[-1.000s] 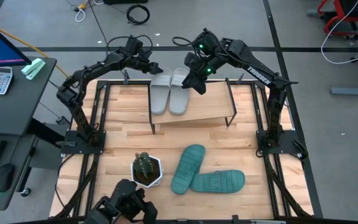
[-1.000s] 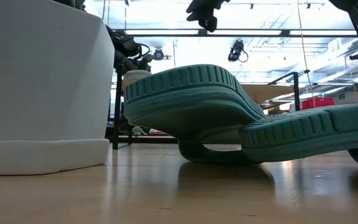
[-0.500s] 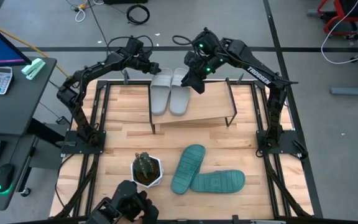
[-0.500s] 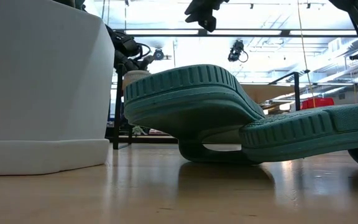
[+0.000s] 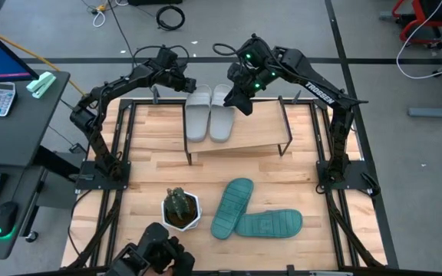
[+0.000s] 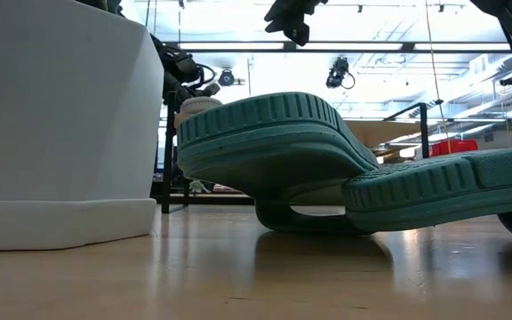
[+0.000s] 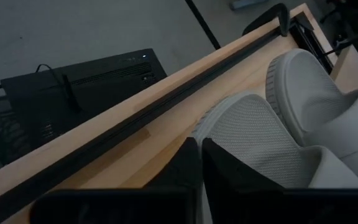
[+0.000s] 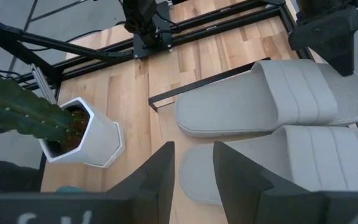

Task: Pick and place slides into the shelf
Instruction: Adjust the gray slides on the shelf

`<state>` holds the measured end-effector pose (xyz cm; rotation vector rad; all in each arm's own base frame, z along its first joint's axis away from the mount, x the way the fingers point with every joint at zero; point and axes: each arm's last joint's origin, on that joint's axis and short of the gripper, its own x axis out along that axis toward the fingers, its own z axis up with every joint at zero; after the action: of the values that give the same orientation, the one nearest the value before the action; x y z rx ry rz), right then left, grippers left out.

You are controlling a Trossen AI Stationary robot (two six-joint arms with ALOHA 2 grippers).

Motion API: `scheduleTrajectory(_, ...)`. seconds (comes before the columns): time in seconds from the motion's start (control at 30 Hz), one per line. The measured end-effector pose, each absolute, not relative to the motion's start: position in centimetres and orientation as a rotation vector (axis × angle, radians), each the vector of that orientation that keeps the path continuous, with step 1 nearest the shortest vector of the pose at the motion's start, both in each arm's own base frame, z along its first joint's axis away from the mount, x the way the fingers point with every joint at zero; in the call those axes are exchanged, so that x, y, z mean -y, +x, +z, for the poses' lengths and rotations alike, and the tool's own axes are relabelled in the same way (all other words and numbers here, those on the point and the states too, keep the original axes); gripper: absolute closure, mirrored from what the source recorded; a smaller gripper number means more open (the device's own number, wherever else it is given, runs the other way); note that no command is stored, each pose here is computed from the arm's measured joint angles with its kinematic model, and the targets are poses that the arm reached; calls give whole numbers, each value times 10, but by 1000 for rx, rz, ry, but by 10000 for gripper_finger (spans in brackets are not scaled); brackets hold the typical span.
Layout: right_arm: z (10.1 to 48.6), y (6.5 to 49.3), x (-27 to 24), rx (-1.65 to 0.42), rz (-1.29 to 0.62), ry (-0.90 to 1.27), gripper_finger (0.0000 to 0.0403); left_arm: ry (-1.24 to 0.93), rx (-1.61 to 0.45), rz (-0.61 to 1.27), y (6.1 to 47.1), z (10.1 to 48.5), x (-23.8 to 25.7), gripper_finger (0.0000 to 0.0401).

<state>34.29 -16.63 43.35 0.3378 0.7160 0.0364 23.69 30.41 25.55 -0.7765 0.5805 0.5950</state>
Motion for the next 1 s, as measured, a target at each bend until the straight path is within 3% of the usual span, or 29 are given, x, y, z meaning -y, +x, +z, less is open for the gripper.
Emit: scheduleTrajectory(1.0,434,343,166,-716,42,307,286,-789,-608,624,234,268,-290,385)
